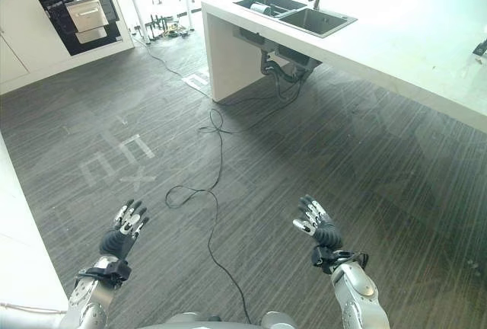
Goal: Place the dishes in the dishwasher.
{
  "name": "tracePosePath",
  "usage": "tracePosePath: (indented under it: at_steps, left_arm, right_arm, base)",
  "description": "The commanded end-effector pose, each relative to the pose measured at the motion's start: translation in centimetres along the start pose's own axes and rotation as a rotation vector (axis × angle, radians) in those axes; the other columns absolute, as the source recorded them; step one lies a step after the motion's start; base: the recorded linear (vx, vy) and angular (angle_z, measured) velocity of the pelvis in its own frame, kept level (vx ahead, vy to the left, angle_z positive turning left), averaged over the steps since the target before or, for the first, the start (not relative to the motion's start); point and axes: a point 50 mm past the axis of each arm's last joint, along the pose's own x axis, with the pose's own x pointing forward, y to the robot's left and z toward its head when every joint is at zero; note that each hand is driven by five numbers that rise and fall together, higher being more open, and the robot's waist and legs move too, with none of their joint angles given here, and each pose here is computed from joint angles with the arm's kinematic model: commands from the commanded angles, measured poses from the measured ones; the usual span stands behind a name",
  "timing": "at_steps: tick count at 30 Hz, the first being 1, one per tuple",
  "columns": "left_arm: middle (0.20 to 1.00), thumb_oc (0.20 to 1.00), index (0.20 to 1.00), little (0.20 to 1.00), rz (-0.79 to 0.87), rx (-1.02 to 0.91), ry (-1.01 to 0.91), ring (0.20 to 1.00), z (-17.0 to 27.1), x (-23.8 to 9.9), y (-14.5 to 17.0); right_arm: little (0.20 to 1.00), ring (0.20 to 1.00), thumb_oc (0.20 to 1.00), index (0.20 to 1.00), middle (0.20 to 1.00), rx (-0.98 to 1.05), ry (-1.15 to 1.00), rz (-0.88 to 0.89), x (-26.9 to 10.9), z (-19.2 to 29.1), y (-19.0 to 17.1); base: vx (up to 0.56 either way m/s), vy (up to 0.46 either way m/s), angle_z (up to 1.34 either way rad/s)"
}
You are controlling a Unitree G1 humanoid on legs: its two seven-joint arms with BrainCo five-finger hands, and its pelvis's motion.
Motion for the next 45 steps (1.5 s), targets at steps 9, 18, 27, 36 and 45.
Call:
tracePosePath:
  at_steps: [9,18,27,36,45]
  left_arm:
    - [1.000,1.000,1.000,1.000,-0.055,0.060,-0.129,1.000,3.1,0.8,-0.4]
    - [1.000,1.000,1.000,1.000,-0.038,0.038,-0.190,1.000,4.1,1.3,-0.7]
    - [1.000,1.000,1.000,1.000,0.014,0.001,-0.184,1.000,2.8,0.0,0.0]
    - [1.000,1.000,1.000,1.000,-0.027,0.053,-0.218,1.000,4.7,0.9,-0.3]
    - [1.000,1.000,1.000,1.000,-0.156,0.133,-0.169,1.000,5.1,1.7,-2.0]
  right_arm:
    - [1.000,1.000,1.000,1.000,1.000,-0.116,-0.166,0.050,0.9,3.6,0.5]
    - [1.000,1.000,1.000,1.000,1.000,-0.181,-0.204,0.083,1.3,5.2,0.5]
    - [1.000,1.000,1.000,1.000,1.000,-0.190,-0.185,0.121,1.0,5.1,0.1]
    - [1.000,1.000,1.000,1.000,1.000,-0.168,-0.225,0.089,0.9,6.3,0.0]
    - [1.000,1.000,1.000,1.000,1.000,-0.155,-0.204,0.071,1.6,5.1,1.4]
  base:
    - [-0.01,-0.068,0.01]
    - [0.03,-0.158,-0.02]
    - [0.27,0.208,0.07]
    - [0.32,0.290,-0.12]
    - [0.25,0.200,0.15]
